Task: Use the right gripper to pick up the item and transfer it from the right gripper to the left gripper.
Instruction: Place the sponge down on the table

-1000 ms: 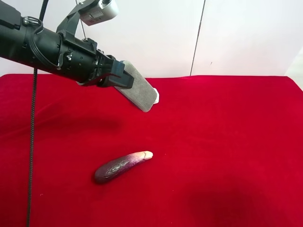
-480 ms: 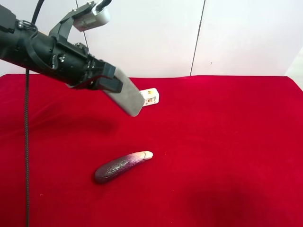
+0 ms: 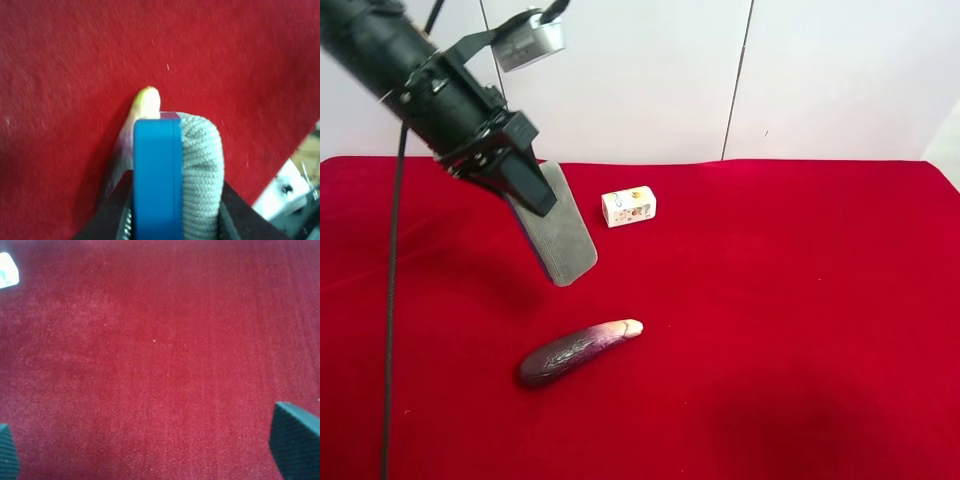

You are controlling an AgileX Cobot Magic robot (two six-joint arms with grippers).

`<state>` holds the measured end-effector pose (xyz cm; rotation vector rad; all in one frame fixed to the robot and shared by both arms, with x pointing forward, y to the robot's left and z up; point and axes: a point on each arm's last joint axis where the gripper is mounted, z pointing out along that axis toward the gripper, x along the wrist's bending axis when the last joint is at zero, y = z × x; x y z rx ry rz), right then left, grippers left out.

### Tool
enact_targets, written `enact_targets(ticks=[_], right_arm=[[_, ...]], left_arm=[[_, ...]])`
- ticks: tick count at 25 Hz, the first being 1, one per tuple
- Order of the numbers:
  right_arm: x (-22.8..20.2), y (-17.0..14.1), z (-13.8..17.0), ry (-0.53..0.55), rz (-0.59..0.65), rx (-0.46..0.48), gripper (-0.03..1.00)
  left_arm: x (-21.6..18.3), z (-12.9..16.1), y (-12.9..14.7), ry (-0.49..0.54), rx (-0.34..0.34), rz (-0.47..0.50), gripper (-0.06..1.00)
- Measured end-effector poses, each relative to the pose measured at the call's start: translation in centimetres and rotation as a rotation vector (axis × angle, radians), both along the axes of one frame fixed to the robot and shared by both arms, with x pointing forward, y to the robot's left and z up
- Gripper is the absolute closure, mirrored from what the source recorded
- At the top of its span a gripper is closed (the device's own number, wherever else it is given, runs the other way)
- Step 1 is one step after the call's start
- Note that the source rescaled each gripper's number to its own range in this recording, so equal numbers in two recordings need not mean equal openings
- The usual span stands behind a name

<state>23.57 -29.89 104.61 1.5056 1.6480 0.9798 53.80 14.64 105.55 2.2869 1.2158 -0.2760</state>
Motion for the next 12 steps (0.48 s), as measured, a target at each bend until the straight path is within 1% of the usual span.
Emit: enact_targets(ticks=[3, 5, 7, 10, 12], right_arm=[[0.0, 0.0, 0.0, 0.0, 0.0, 0.0, -0.03], [0.0, 0.0, 0.0, 0.0, 0.0, 0.0, -0.03], [0.0, 0.0, 0.0, 0.0, 0.0, 0.0, -0.03], [0.0, 0.0, 0.0, 0.0, 0.0, 0.0, -0.03], [0.0, 0.0, 0.0, 0.0, 0.0, 0.0, -0.03]], left_arm=[[2.6, -0.2, -0.7, 0.046, 0.037, -0.003, 0.94], [4.4, -0.3, -1.2, 0.033, 0.043, 0.0, 0.94], [5.9, -1.0, -1.5, 0.028, 0.071, -0.005, 0.94], [7.9, -2.5, -1.7, 0.017, 0.137, -0.017, 0.94], [9.0, -3.7, -1.6, 0.007, 0.197, -0.03, 0.94]])
